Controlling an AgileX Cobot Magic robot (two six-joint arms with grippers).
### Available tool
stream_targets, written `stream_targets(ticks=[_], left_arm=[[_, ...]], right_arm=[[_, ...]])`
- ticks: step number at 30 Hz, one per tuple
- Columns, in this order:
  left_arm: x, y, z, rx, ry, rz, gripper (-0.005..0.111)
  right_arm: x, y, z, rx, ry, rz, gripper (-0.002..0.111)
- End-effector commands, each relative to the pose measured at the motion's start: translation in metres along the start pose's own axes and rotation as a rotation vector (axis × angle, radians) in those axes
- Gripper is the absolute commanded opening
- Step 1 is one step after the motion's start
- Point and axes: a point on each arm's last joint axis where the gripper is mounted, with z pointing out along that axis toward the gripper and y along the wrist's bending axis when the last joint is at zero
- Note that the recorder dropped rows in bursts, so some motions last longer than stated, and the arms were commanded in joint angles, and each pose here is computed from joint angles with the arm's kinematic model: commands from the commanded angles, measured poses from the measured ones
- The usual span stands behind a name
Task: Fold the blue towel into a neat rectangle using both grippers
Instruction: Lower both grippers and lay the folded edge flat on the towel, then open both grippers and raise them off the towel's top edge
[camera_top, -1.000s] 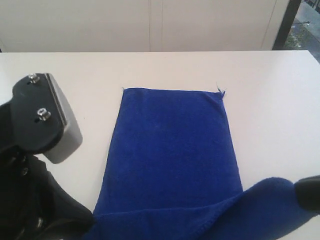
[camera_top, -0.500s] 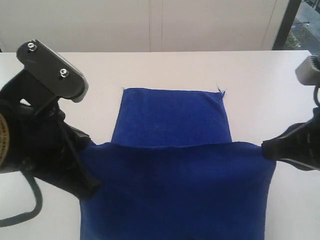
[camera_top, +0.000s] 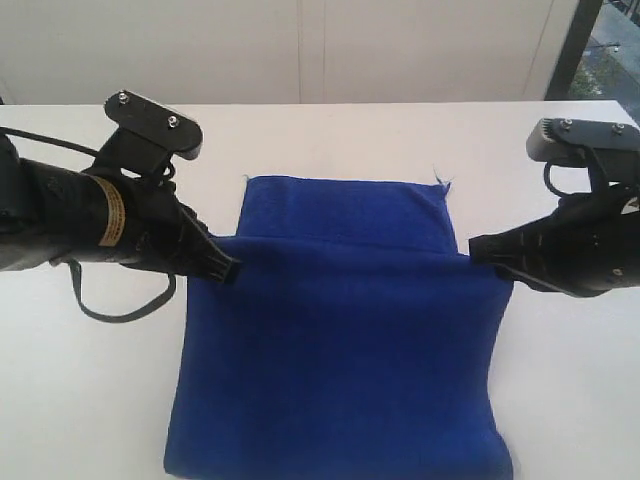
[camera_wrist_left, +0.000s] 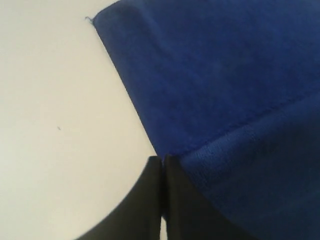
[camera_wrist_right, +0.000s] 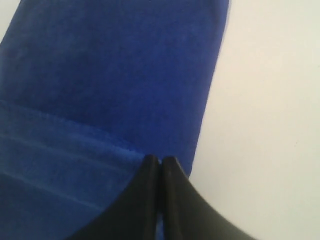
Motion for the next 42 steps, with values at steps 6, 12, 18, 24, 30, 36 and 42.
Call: stream_targets(ticks=[6, 12, 18, 24, 30, 36, 42], left_arm=[[-0.033, 0.021, 0.003, -0.007, -0.136, -0.039, 0.0], [-0.033, 0.028, 0.038, -0.014, -0.085, -0.056, 0.0], [-0.031, 0.035, 0.08, 0.009, -0.066, -0.076, 0.0], [-0.051, 0.039, 0.092, -0.008, -0.091, -0.079, 0.0], [-0.076, 0.052, 0.093, -0.061, -0.129, -0.064, 0.0], [-0.07, 0.056, 0.132, -0.052, -0.093, -0.087, 0.0], [-0.063, 0.053, 0.166, -0.03, -0.071, -0.08, 0.0]], right_arm=[[-0.042, 0.004, 0.004, 0.02, -0.125, -0.085, 0.0], [-0.054, -0.002, 0.034, 0.049, -0.117, -0.073, 0.0], [-0.056, -0.012, 0.075, 0.085, -0.072, -0.06, 0.0], [-0.072, -0.01, 0.085, 0.079, -0.077, -0.071, 0.0], [-0.106, -0.003, 0.072, 0.062, -0.146, -0.11, 0.0], [-0.104, -0.023, 0.119, 0.104, -0.092, -0.076, 0.0], [-0.098, -0.034, 0.16, 0.13, -0.066, -0.042, 0.0]])
